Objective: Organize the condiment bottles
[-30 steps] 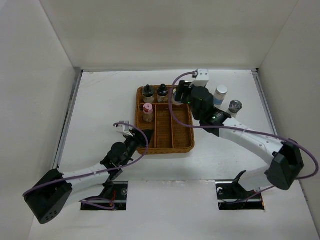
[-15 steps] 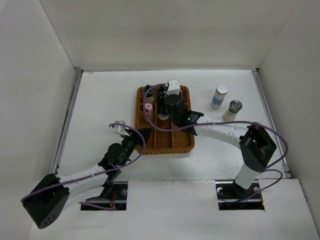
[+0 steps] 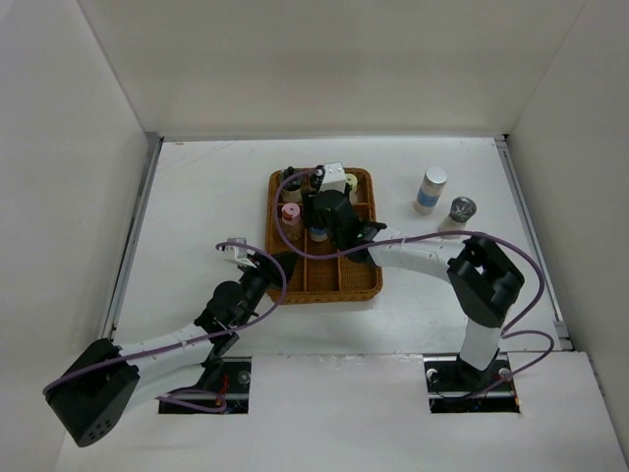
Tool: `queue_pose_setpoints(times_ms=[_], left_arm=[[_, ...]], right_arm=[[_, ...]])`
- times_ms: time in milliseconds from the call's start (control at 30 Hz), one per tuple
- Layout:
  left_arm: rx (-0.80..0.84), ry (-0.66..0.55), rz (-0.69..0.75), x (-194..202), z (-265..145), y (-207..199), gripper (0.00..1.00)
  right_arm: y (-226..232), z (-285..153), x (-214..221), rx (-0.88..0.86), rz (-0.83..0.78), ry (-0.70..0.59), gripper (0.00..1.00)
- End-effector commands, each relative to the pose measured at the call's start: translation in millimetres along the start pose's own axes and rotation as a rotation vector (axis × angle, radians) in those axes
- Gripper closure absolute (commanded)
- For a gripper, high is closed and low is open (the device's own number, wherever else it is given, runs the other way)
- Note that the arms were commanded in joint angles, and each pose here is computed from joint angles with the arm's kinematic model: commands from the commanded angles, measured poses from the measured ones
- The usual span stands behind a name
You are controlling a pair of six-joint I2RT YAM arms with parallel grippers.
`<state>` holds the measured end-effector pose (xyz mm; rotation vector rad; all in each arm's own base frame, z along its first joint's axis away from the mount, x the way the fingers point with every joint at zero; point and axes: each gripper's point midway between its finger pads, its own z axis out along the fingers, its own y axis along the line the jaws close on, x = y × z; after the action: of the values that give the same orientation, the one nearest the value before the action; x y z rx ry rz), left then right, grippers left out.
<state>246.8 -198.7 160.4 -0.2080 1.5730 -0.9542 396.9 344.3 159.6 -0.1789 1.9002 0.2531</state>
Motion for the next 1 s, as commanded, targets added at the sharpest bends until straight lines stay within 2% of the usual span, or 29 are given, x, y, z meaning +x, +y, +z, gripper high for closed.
queue_pose_setpoints(times_ms=[0, 133, 367, 400, 433, 467, 500, 533, 600, 633, 700, 833, 967], left_arm=[[0.031, -0.035, -0.019, -8, -1, -5, 0.70], [0.015, -0.022, -0.009, -3, 0, -2, 0.70], [0.016, -0.017, -0.006, -2, 0, -2, 0.70], [0.015, -0.016, -0.005, -2, 0, -2, 0.70], [0.023, -0.021, -0.009, -3, 0, -4, 0.70], [0.028, -0.026, -0.011, -5, 0, -5, 0.70], [0.028, -0.030, -0.011, -6, -1, -6, 0.70], [0.028, -0.030, -0.011, -6, 0, -6, 0.70], [0.019, -0.016, -0.006, -2, 1, -3, 0.70], [0.019, -0.012, -0.008, -1, 1, -4, 0.70], [0.028, -0.015, -0.012, -2, 1, -6, 0.70], [0.024, -0.018, -0.008, -3, 1, -6, 0.68], [0.029, -0.014, -0.012, -2, 1, -6, 0.66]], right_arm=[[12, 0, -50, -0.019, 0.109, -0.141, 0.27], [10, -13, -62, -0.029, 0.123, -0.160, 0.19], [-20, -57, -96, -0.030, 0.181, -0.227, 0.14], [-34, -61, -100, -0.011, 0.191, -0.239, 0.18], [-48, -64, -103, 0.009, 0.202, -0.248, 0.26], [-64, -66, -106, 0.036, 0.212, -0.257, 0.37], [-81, -70, -109, 0.062, 0.225, -0.266, 0.54], [-97, -74, -110, 0.090, 0.241, -0.269, 0.64], [-134, -80, -115, 0.164, 0.267, -0.271, 0.72], [-154, -81, -116, 0.210, 0.278, -0.269, 0.72], [-188, -81, -117, 0.289, 0.294, -0.264, 0.68], [-256, -82, -112, 0.469, 0.284, -0.217, 0.37], [-290, -72, -106, 0.557, 0.271, -0.154, 0.19]])
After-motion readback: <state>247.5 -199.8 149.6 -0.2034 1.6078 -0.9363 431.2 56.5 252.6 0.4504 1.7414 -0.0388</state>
